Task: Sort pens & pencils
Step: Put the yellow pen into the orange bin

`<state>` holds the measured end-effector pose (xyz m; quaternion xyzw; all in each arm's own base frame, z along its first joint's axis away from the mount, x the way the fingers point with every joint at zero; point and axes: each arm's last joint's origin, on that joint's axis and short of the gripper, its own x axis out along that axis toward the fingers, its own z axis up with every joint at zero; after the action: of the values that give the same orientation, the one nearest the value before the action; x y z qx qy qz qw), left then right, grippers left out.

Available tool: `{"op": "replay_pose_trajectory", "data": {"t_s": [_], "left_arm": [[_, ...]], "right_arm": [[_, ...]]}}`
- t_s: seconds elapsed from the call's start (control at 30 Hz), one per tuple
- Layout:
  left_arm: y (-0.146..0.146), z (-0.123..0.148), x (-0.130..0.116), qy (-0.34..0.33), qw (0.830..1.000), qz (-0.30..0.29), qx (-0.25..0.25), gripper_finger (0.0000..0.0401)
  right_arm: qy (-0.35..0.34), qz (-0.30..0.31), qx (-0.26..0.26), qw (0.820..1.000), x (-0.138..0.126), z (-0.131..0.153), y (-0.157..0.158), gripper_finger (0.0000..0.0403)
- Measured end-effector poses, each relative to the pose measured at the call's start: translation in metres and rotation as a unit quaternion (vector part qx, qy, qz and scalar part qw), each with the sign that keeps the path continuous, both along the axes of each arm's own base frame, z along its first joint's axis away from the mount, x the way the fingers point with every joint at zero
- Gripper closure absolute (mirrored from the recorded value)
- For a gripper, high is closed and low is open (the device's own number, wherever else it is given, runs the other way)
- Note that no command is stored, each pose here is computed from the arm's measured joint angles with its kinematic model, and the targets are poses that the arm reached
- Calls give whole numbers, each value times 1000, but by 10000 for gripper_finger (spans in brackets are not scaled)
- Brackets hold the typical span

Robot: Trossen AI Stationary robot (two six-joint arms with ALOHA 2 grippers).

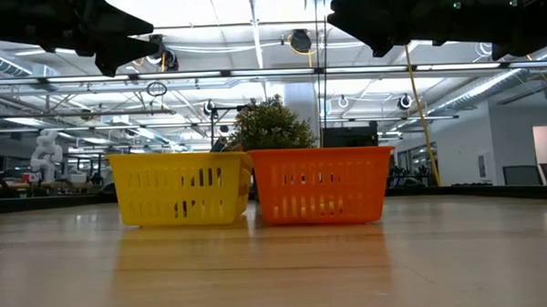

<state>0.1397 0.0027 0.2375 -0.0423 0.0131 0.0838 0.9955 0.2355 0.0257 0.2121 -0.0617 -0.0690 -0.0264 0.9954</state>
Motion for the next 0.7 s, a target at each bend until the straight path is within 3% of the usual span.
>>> {"op": "replay_pose_trajectory", "data": {"t_s": [0.13, 0.2, 0.3, 0.43, 0.57, 0.7], "left_arm": [[0, 0, 0, -1, 1000, 0, -10, 162], [-1, 0, 0, -6, 999, -9, -46, 162], [-6, -3, 4, 0, 993, -57, -99, 162], [-16, -6, 13, 34, 988, -102, -110, 162], [-29, -7, 26, 103, 980, -123, -114, 162], [-49, -17, 35, 230, 952, -139, -147, 162]], "right_arm": [[8, 0, 0, 1000, 0, -2, 0, 248], [9, 0, 0, 1000, 0, -2, 0, 248], [9, 0, 0, 1000, 0, -2, 0, 248], [9, 1, 0, 1000, 0, -2, 0, 248], [9, 1, 0, 1000, 0, -2, 0, 248], [9, 1, -1, 1000, 0, -2, 0, 248]]}}
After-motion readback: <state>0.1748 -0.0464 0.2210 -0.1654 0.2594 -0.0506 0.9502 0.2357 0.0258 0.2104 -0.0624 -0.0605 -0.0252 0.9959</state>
